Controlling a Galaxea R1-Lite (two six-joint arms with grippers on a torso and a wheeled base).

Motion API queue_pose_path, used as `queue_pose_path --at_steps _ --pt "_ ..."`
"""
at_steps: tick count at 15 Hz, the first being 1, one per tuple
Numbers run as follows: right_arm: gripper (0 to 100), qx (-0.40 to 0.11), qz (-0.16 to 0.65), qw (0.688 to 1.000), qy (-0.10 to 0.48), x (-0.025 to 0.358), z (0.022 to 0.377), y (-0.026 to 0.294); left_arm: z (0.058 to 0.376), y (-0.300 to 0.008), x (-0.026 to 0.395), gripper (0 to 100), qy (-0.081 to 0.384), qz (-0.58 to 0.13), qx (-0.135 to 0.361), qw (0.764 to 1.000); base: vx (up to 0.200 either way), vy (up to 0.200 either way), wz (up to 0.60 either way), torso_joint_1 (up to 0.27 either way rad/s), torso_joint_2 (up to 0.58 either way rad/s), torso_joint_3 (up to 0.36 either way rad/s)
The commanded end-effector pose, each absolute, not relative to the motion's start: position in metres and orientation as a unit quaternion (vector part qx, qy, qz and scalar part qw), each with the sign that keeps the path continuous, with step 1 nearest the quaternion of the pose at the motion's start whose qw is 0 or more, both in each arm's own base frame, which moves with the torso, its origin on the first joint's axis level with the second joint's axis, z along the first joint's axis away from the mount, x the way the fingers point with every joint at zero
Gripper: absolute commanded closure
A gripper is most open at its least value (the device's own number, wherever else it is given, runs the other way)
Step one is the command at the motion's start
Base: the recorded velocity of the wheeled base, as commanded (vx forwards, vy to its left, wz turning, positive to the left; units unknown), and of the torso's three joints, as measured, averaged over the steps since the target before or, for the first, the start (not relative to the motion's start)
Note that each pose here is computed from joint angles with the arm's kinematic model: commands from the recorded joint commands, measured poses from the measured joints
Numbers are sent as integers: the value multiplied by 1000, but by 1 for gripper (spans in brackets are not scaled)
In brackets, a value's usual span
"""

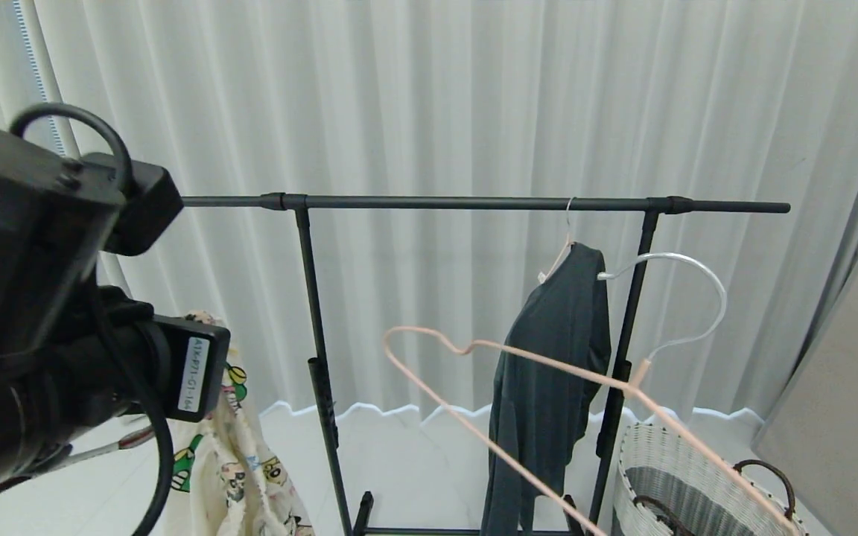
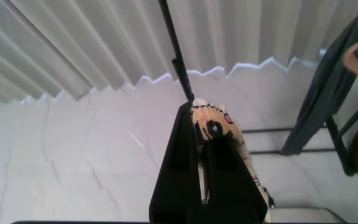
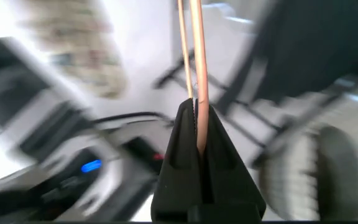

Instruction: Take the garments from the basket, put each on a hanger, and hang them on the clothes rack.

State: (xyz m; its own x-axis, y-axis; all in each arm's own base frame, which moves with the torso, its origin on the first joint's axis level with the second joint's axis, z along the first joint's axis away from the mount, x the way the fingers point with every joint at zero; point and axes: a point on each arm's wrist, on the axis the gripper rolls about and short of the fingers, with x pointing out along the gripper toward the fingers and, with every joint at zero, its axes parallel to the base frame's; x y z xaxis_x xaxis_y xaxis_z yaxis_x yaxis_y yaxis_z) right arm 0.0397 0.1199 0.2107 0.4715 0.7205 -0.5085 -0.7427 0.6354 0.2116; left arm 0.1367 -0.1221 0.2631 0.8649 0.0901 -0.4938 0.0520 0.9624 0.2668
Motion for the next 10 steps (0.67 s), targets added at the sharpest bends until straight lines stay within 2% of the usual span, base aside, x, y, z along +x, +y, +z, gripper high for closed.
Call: queue_pose_path --at_steps 1,6,10 --pt "100 -12 478 825 301 25 209 137 245 -129 142 100 289 9 149 946 0 0 0 0 0 0" --pt "100 -13 505 803 316 22 207 141 244 -130 143 100 290 6 143 946 0 0 0 0 0 0" --pt "100 -7 512 800 313 21 209 138 245 -133 149 100 276 10 128 952 0 0 0 0 0 0"
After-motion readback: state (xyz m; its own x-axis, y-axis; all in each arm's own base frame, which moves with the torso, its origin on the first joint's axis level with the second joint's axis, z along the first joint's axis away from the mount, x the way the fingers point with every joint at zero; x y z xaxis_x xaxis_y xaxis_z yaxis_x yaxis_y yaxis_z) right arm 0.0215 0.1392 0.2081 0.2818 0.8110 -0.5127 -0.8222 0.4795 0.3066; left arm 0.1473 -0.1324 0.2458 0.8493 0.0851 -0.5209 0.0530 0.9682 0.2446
